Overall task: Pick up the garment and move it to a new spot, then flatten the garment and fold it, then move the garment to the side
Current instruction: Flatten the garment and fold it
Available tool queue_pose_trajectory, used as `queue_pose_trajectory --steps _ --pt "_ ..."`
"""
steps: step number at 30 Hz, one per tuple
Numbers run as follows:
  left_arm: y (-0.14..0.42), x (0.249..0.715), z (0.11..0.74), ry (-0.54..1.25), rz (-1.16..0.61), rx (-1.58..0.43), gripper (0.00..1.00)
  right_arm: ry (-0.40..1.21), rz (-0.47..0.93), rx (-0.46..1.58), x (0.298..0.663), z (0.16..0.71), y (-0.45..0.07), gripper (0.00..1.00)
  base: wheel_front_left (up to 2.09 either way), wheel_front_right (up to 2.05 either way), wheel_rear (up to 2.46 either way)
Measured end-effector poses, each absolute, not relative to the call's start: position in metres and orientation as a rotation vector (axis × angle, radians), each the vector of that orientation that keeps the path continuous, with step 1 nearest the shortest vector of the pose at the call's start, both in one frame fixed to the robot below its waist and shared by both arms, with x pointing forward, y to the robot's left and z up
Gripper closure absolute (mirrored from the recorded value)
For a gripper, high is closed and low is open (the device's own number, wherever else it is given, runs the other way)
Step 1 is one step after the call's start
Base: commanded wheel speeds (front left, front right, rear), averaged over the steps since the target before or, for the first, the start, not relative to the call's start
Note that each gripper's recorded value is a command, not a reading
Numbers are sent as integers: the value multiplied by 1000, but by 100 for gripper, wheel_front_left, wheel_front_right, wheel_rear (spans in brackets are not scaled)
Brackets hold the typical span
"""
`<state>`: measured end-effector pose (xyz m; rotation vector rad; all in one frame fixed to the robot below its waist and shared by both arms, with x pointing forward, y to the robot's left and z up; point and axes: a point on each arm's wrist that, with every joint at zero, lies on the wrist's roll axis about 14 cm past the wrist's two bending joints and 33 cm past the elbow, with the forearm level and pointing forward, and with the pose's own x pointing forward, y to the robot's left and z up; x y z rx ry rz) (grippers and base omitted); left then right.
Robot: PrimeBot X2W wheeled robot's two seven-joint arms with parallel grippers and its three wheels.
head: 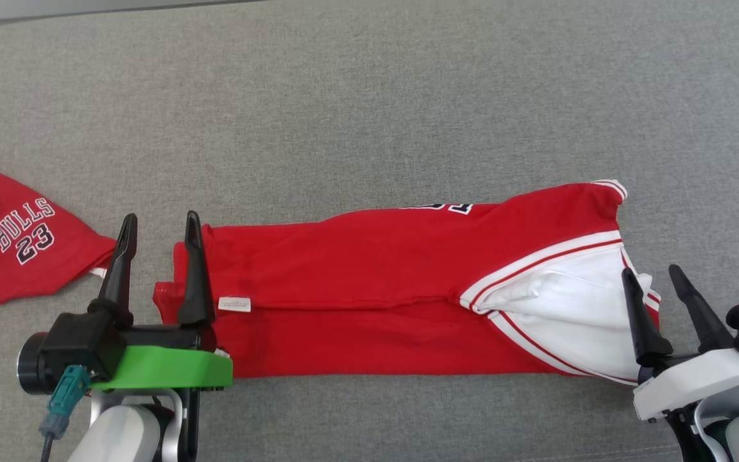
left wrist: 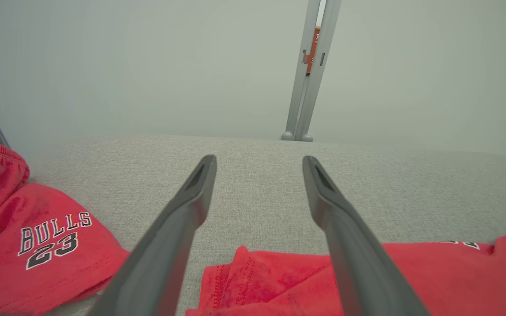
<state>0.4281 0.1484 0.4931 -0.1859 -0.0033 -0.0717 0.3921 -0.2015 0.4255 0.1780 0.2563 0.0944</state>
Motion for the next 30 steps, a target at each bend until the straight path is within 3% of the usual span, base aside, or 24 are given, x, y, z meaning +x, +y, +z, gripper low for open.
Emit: queue_pose_trajectory --steps 11,12,13,14,23,30 --pt "152 438 478 14 -48 -203 0 439 129 209 406 356 -186 0 0 0 0" --pt "153 438 478 15 -45 -204 0 449 140 215 407 354 -182 6 0 0 0" --pt "153 438 478 14 -45 -203 0 459 151 222 407 352 -179 58 0 0 0" --pt "153 438 478 12 -44 -202 0 466 161 221 406 352 -177 100 0 0 0" --pt "158 434 487 -18 -24 -200 0 446 152 241 407 363 -188 100 0 0 0" --pt "159 428 495 -40 -19 -201 0 419 -8 196 402 377 -261 100 0 0 0"
